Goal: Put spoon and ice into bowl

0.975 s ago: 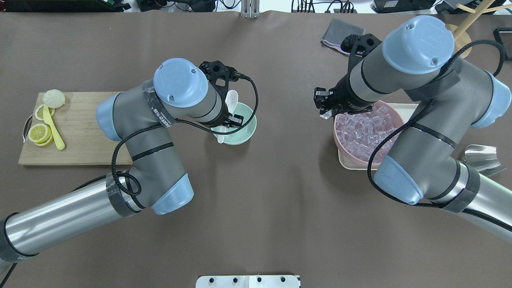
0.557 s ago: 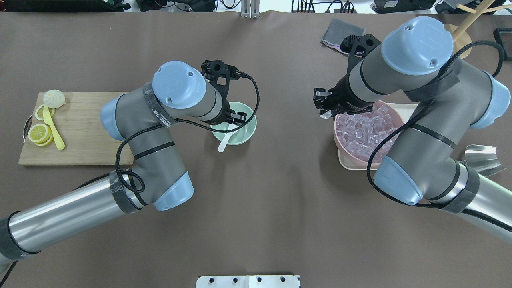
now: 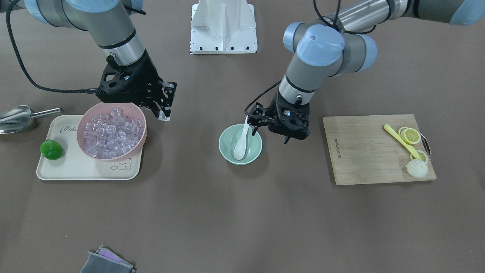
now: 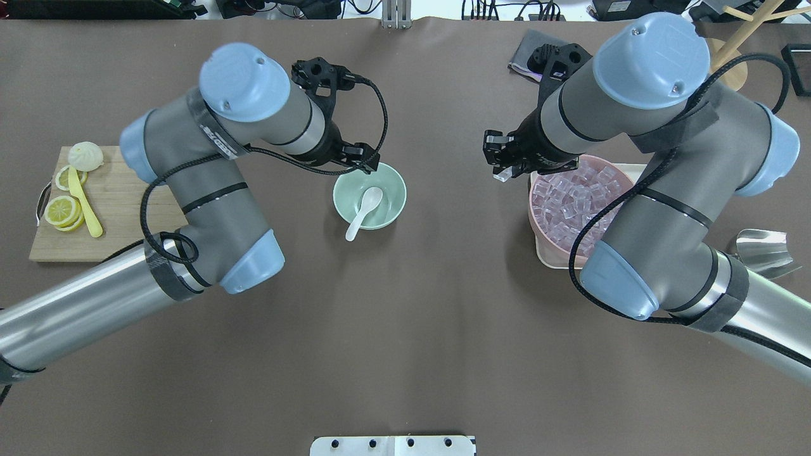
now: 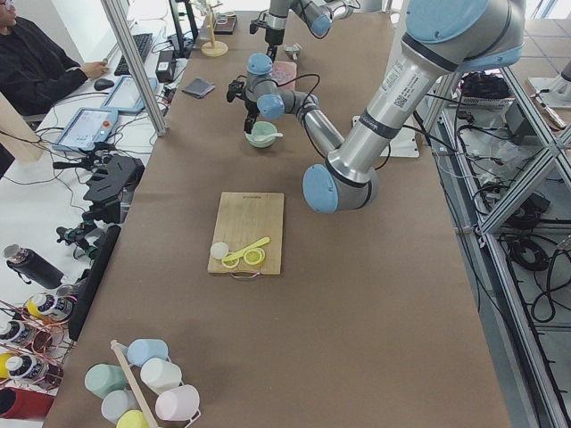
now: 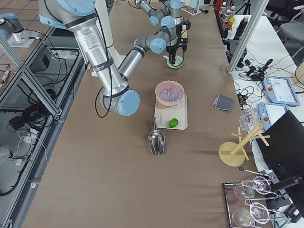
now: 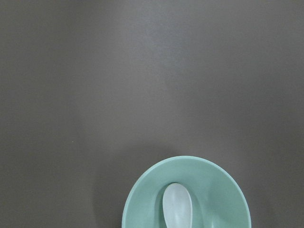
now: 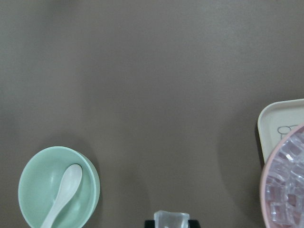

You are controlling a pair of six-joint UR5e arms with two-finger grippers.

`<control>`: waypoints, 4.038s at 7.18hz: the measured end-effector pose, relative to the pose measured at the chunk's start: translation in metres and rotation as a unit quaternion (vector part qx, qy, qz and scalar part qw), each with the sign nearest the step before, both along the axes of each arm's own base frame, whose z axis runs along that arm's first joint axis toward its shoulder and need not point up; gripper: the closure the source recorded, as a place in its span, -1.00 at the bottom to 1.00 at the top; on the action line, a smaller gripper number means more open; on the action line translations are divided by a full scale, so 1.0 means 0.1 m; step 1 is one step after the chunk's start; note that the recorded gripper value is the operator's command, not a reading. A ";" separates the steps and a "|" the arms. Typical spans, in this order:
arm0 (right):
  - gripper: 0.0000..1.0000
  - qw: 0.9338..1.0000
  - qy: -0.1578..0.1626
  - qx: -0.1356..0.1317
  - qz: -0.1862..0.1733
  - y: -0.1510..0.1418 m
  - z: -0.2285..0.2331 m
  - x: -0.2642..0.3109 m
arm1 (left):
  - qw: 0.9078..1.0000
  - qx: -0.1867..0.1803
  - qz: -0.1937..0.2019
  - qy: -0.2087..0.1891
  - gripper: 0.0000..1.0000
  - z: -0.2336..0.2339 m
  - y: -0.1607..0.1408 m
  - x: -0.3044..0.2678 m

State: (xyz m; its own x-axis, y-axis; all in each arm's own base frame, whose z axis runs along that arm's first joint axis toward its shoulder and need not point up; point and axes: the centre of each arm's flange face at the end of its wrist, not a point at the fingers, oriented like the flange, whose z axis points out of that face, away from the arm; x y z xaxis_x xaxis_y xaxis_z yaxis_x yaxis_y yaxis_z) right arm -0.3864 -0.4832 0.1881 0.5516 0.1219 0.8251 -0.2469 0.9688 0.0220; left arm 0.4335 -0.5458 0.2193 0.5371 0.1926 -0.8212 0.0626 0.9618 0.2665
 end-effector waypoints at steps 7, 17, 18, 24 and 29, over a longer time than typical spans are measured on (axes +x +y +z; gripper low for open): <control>1.00 0.999 0.017 0.033 0.017 -0.04 -0.44 -1.71 | 0.999 -0.015 -0.033 -0.035 -0.96 1.14 -0.35 -1.61; -1.00 0.995 0.072 0.029 -0.056 -0.42 0.14 -0.14 | 0.996 -0.029 -0.067 -0.044 -0.96 1.38 -0.42 -2.03; -1.00 0.990 0.106 0.032 -0.087 -0.45 0.40 0.54 | 0.995 -0.032 -0.079 -0.049 -0.96 1.51 -0.40 -2.30; -1.00 0.972 0.116 0.018 -0.203 -0.12 2.99 3.58 | 0.985 0.019 -0.002 -0.169 -0.96 3.19 0.34 -4.55; -1.00 0.976 0.121 -0.023 -0.181 0.03 4.13 4.16 | 0.985 -0.060 -0.043 -0.154 -0.96 3.50 0.49 -4.83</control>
State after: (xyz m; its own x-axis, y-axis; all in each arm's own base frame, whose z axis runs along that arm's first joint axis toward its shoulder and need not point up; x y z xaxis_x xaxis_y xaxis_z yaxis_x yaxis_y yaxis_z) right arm 0.0297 -0.4798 0.6007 0.7440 -0.0830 0.6630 0.1184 0.9929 -0.0086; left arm -0.0498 -0.4968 0.5694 0.7744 0.0469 -0.6310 0.0797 0.9821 0.1708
